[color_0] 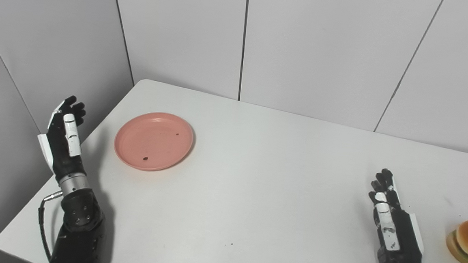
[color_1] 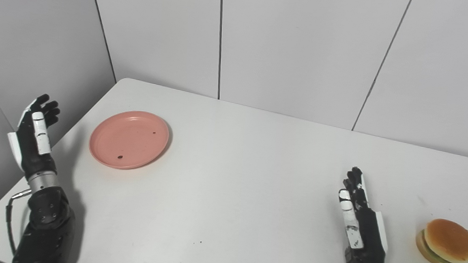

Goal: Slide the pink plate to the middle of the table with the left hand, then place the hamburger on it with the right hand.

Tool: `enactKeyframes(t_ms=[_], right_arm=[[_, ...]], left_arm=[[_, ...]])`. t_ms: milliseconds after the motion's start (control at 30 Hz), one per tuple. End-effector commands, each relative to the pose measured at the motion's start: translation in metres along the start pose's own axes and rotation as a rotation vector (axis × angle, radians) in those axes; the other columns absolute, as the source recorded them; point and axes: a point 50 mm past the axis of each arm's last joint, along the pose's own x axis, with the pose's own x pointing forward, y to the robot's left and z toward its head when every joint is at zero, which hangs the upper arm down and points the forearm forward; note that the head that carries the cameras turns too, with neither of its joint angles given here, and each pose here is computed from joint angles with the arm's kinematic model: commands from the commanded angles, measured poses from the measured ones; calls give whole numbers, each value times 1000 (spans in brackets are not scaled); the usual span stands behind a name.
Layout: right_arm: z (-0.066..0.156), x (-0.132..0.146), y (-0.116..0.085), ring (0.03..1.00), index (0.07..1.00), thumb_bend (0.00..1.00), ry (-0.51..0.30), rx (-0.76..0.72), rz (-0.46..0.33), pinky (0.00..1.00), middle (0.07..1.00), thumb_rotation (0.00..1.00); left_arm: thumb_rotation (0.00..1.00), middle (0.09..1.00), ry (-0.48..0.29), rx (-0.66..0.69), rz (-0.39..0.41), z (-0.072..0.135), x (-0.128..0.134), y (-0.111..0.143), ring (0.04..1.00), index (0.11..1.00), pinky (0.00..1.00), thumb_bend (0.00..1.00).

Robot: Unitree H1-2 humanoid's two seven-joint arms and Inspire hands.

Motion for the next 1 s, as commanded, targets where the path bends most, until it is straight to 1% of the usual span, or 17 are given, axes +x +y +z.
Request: enactKeyframes(t_ms=[0, 67, 133, 300, 367, 533, 667, 900, 967], right_arm=[[-17, -15, -5, 1000, 1000, 548, 55, 7, -16, 1000, 1000, 825], [-17, -16, -5, 1000, 1000, 548, 57, 17, -16, 1000, 1000, 819], [-17, -16, -6, 1000, 1000, 544, 58, 20, -17, 1000, 1000, 832], [-16, -17, -5, 1000, 1000, 530, 57, 15, -22, 1000, 1000, 850], [-15, -17, -5, 1000, 1000, 531, 57, 19, -22, 1000, 1000, 851], [-15, -17, -5, 1000, 1000, 519, 63, 15, -27, 1000, 1000, 856], [-15, -17, -5, 1000, 1000, 527, 59, 9, -28, 1000, 1000, 854], [-14, -16, -4, 1000, 1000, 522, 57, 4, -24, 1000, 1000, 858], [-15, -16, -5, 1000, 1000, 523, 58, 9, -25, 1000, 1000, 855]], left_arm=[[1000, 747, -20, -35, -7, 1, 8, 0, 739, 743, 764, 513], [1000, 754, 13, -81, -30, -1, 7, -2, 750, 750, 774, 517], [1000, 756, 45, -99, -37, -2, 6, -6, 759, 749, 781, 531], [1000, 826, 80, -132, -97, -6, 3, -14, 830, 807, 846, 596], [1000, 834, 100, -144, -119, -8, 3, -16, 841, 816, 856, 604], [1000, 835, 155, -171, -146, -7, 0, -26, 851, 812, 849, 597], [1000, 829, 179, -202, -165, -9, -1, -28, 854, 803, 879, 578], [1000, 862, 226, -208, -225, -7, -7, -34, 894, 832, 913, 588], [1000, 879, 239, -206, -244, -5, -8, -36, 908, 855, 930, 578]])
